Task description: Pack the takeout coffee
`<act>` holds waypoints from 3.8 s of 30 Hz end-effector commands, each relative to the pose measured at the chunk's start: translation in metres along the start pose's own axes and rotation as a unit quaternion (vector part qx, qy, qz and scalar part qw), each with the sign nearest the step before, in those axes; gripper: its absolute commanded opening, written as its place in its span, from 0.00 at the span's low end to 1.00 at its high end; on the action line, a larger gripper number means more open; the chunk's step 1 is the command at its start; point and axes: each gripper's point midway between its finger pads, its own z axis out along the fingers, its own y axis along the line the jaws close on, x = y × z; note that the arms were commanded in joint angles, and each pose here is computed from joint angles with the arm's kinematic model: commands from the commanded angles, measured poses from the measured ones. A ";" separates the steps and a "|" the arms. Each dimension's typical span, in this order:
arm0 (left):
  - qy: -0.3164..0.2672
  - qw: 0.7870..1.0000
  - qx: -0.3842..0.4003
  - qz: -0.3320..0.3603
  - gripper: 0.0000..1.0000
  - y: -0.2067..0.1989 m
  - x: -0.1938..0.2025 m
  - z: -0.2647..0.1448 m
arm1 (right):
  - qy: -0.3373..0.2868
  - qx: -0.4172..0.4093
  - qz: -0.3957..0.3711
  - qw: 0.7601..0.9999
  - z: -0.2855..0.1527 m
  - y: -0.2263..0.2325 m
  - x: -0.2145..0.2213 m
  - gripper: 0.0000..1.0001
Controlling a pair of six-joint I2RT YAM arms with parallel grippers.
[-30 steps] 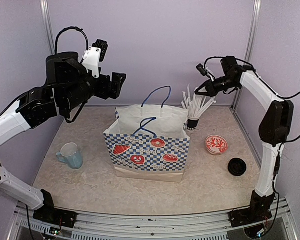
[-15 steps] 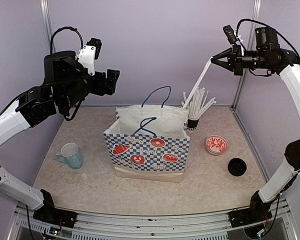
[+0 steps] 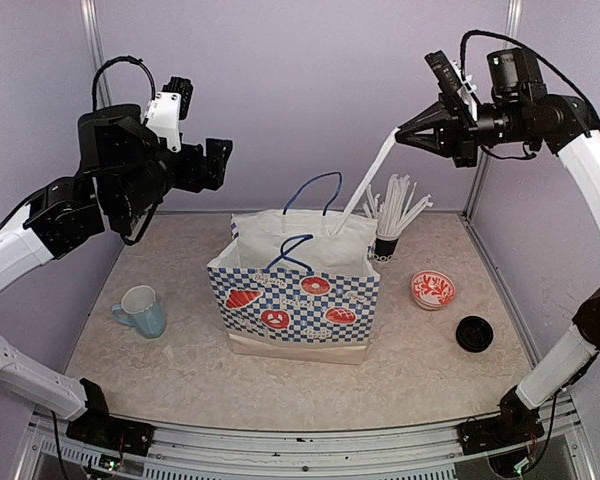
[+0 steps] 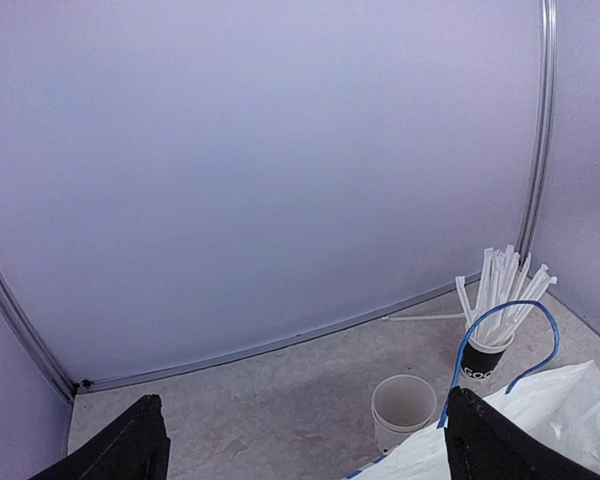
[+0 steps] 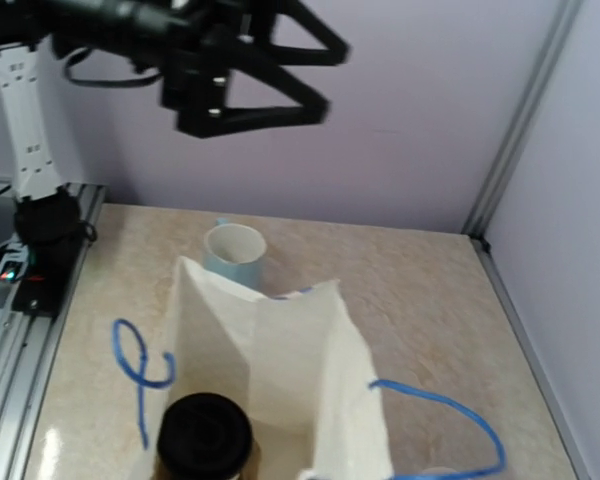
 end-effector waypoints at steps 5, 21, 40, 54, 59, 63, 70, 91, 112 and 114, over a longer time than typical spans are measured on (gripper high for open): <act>-0.019 0.999 -0.010 -0.025 0.93 0.014 -0.011 -0.010 | 0.000 0.036 -0.060 0.998 -0.018 0.013 -0.031 0.00; -0.016 0.999 -0.010 -0.037 0.94 0.019 0.002 -0.018 | 0.049 -0.050 0.032 0.997 0.059 -0.002 0.043 0.00; -0.002 1.000 -0.026 -0.016 0.98 0.022 0.021 -0.008 | 0.135 0.188 0.118 0.966 0.010 -0.138 0.160 0.47; 0.001 0.999 -0.050 -0.010 0.99 0.035 0.034 -0.013 | 0.178 0.189 0.212 0.942 0.026 -0.175 0.271 0.53; 0.003 0.999 -0.048 -0.009 0.99 0.035 0.039 -0.011 | 0.179 0.183 0.225 0.940 0.033 -0.181 0.282 0.53; 0.006 0.999 -0.049 -0.007 0.99 0.034 0.042 -0.008 | 0.179 0.171 0.231 0.941 0.039 -0.181 0.290 0.50; 0.011 0.999 -0.048 -0.004 0.99 0.032 0.045 -0.004 | 0.174 0.147 0.237 0.944 0.045 -0.174 0.294 0.34; 0.010 0.999 -0.046 -0.006 0.99 0.035 0.050 0.005 | 0.145 0.198 0.176 0.953 -0.007 -0.144 0.182 0.00; 0.031 0.996 -0.081 -0.033 0.99 0.051 0.055 0.016 | -0.058 -0.022 0.003 0.998 -0.021 0.005 -0.022 0.00; 0.034 0.995 -0.083 -0.039 0.99 0.056 0.057 0.016 | -0.056 -0.038 -0.002 0.998 -0.011 0.013 -0.024 0.00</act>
